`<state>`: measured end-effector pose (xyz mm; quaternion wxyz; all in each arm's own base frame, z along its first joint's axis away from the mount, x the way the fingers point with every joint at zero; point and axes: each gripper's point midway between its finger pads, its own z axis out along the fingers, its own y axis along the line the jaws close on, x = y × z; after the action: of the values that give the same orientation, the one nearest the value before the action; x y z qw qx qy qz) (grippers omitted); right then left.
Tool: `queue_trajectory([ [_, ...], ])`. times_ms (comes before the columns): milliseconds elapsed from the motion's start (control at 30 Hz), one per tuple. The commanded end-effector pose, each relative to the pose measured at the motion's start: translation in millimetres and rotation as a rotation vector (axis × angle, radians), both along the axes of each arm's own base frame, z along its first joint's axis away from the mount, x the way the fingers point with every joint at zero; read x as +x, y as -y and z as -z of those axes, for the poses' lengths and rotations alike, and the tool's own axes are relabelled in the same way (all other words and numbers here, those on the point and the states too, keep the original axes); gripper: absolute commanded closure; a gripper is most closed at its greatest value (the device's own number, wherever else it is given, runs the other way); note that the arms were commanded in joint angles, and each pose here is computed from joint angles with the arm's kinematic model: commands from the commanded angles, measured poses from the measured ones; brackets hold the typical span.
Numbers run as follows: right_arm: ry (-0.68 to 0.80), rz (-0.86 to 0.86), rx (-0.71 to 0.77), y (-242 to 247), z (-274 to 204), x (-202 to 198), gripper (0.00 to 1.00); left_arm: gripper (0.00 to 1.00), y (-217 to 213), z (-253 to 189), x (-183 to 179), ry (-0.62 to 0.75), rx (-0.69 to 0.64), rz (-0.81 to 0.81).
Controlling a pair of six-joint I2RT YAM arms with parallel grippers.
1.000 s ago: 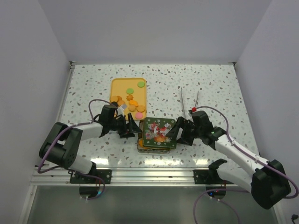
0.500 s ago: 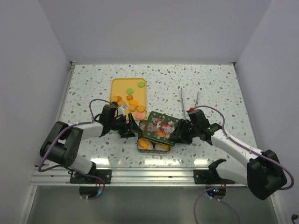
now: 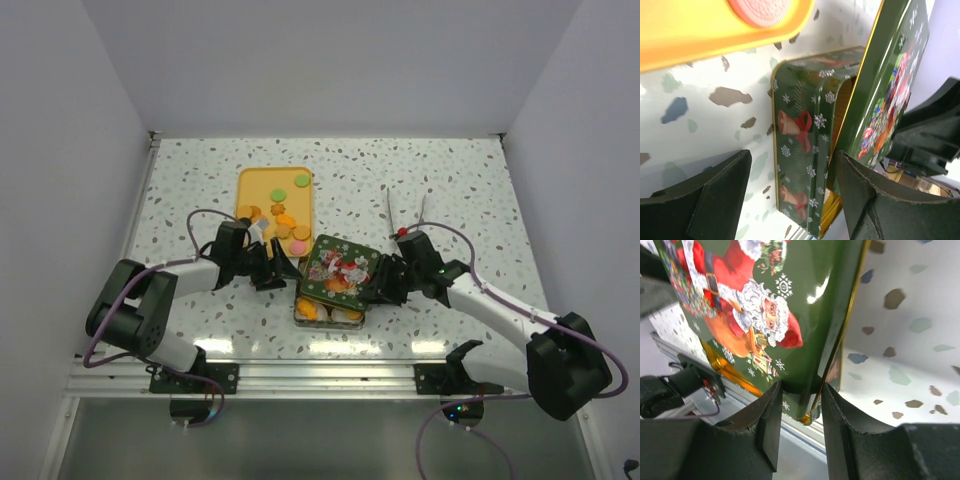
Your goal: Pack the cookies
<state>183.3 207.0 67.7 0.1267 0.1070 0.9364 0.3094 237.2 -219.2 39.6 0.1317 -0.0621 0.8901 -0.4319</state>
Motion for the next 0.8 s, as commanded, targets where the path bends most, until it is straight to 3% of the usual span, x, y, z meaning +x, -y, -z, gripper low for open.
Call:
queue_trajectory([
  [0, 0.020, -0.094, 0.004, -19.2, 5.9, -7.3, 0.69, 0.26, 13.1, -13.1, 4.7, 0.054, -0.043, 0.051],
  [400, -0.010, -0.165, 0.009, -30.0, 17.4, -34.4, 0.73, 0.26, 11.8, -34.9, 11.1, 0.103, -0.038, 0.030],
  [767, -0.019, -0.195, -0.001, -32.3, 13.2, -33.6, 0.68, 0.25, 8.3, -60.1, 7.8, 0.135, -0.043, 0.002],
])
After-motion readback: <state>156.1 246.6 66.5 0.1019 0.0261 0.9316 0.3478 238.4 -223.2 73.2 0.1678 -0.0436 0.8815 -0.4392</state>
